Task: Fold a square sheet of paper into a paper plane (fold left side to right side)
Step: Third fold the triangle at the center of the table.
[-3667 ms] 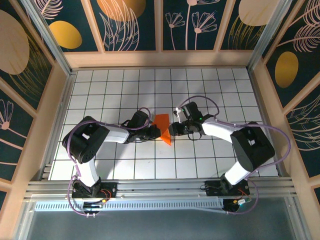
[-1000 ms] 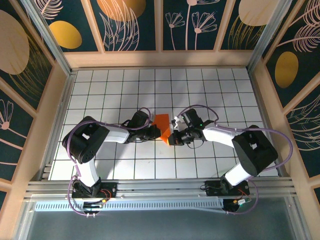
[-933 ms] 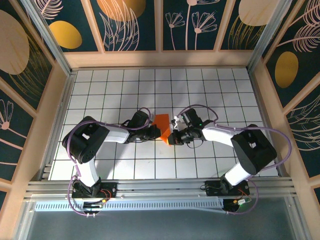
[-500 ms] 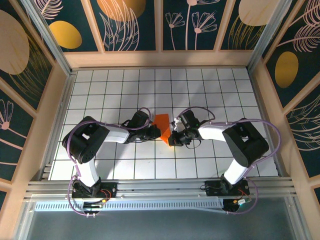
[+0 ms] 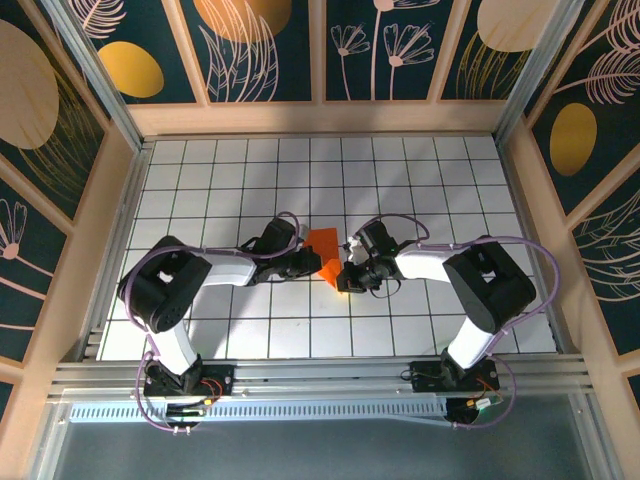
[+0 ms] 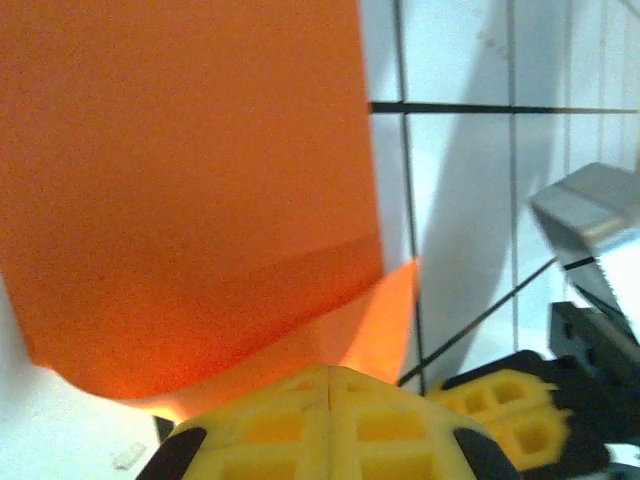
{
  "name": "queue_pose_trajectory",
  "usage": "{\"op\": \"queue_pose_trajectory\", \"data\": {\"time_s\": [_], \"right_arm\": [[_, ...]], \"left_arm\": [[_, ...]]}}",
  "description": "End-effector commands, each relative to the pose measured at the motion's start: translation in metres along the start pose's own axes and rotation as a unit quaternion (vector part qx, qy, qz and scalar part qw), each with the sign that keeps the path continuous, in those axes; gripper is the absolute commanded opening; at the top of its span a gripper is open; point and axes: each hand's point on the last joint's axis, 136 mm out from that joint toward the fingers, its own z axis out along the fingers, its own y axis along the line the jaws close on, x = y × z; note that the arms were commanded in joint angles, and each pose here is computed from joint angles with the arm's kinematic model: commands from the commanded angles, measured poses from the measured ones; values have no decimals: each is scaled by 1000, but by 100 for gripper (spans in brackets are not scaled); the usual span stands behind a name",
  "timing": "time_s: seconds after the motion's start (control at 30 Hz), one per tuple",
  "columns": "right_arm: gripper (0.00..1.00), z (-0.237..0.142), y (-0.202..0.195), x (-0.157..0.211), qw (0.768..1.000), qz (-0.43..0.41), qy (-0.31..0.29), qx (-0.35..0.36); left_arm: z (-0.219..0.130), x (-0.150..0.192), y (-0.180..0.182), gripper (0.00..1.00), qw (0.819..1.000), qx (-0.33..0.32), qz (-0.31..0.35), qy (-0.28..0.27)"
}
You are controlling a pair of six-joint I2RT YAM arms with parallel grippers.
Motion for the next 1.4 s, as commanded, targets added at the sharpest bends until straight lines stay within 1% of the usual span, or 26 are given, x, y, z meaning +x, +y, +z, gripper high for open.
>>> {"op": "queue_pose_trajectory", "data": {"time_s": [0.0, 0.13, 0.23, 0.47, 0.5, 0.73, 1.2, 1.37], "right_arm": [[0, 8, -45, 23, 994, 40, 28, 99], [0, 9, -50, 23, 992, 43, 28, 112], [0, 9, -52, 23, 991, 44, 28, 120], [0, 10, -56, 25, 989, 41, 31, 138], [0, 9, -57, 25, 989, 41, 31, 139], [0, 9, -59, 25, 988, 40, 32, 147], [0, 9, -61, 28, 987, 38, 36, 153], [0, 9, -64, 29, 985, 37, 40, 161]], "left_arm": [[-16, -7, -16, 0, 1000, 20, 2, -21], [-22, 4, -24, 0, 998, 53, -2, -18], [-20, 13, -32, 0, 997, 76, -7, -10], [-7, 23, -38, 0, 995, 96, -16, 3], [0, 27, -32, 0, 996, 90, -22, 10], [14, 32, -30, 0, 996, 86, -26, 22], [21, 37, -26, 0, 996, 79, -27, 29], [25, 38, -19, 0, 997, 65, -31, 32]]}}
